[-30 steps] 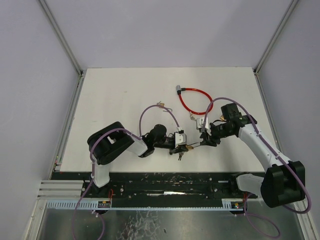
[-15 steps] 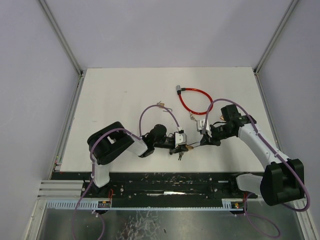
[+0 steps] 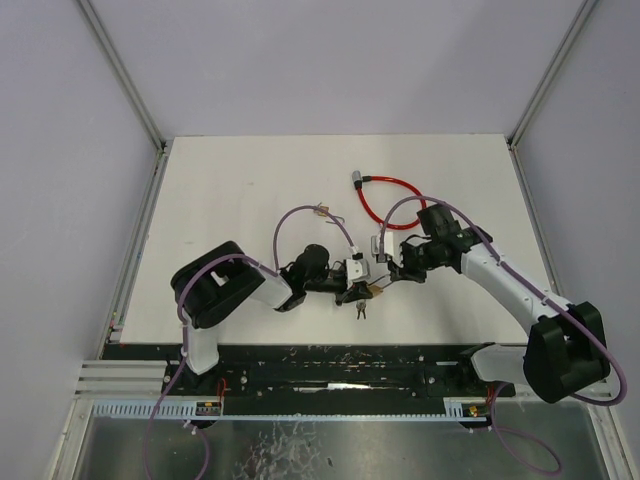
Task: Lock with the key
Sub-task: Lock the lock.
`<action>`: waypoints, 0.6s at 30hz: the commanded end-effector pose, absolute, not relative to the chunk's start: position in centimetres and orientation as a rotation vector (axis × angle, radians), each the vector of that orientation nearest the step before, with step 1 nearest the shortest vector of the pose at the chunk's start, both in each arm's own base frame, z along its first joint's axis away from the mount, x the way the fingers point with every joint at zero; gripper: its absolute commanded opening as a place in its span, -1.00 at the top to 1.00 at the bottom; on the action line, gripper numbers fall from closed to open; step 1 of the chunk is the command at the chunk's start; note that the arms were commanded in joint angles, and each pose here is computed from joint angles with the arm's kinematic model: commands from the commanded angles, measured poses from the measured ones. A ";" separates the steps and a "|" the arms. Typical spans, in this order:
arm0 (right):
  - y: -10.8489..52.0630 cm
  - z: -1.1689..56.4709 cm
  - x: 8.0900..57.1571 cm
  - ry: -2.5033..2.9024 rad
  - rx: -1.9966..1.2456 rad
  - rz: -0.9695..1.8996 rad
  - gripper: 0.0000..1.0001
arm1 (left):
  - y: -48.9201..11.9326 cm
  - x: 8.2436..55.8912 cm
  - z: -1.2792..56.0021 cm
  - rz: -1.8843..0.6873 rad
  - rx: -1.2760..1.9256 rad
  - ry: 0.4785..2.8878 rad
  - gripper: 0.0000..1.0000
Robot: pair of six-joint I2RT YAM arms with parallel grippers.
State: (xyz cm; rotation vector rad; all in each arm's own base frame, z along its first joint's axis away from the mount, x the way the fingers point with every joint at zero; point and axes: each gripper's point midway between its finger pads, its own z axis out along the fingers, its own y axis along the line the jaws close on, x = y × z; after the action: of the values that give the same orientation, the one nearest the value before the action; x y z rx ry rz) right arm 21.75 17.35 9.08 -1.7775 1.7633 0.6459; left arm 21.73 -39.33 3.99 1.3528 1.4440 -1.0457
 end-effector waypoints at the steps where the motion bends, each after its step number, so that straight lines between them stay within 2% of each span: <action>1: 20.1 3.8 18.4 1.804 -1.888 0.763 1.00 | -40.0 20.3 2.3 -1.034 1.437 1.417 0.99; 11: 22.0 3.3 13.9 1.817 -2.000 1.058 1.00 | -39.6 21.2 3.0 -1.014 1.369 1.412 1.00; 15: 22.1 5.6 16.4 1.774 -1.910 0.952 1.00 | -39.5 21.6 3.0 -1.002 1.353 1.423 0.99; 18: 20.5 8.1 19.9 1.830 -1.705 0.882 1.00 | -39.5 21.9 3.2 -1.001 1.330 1.437 0.99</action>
State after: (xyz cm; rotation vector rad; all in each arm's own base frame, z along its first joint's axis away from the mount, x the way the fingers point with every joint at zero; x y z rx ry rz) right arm 24.13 18.71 9.00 -1.8159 1.7802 0.4975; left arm 22.62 -38.63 3.96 1.2452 1.5301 -1.0542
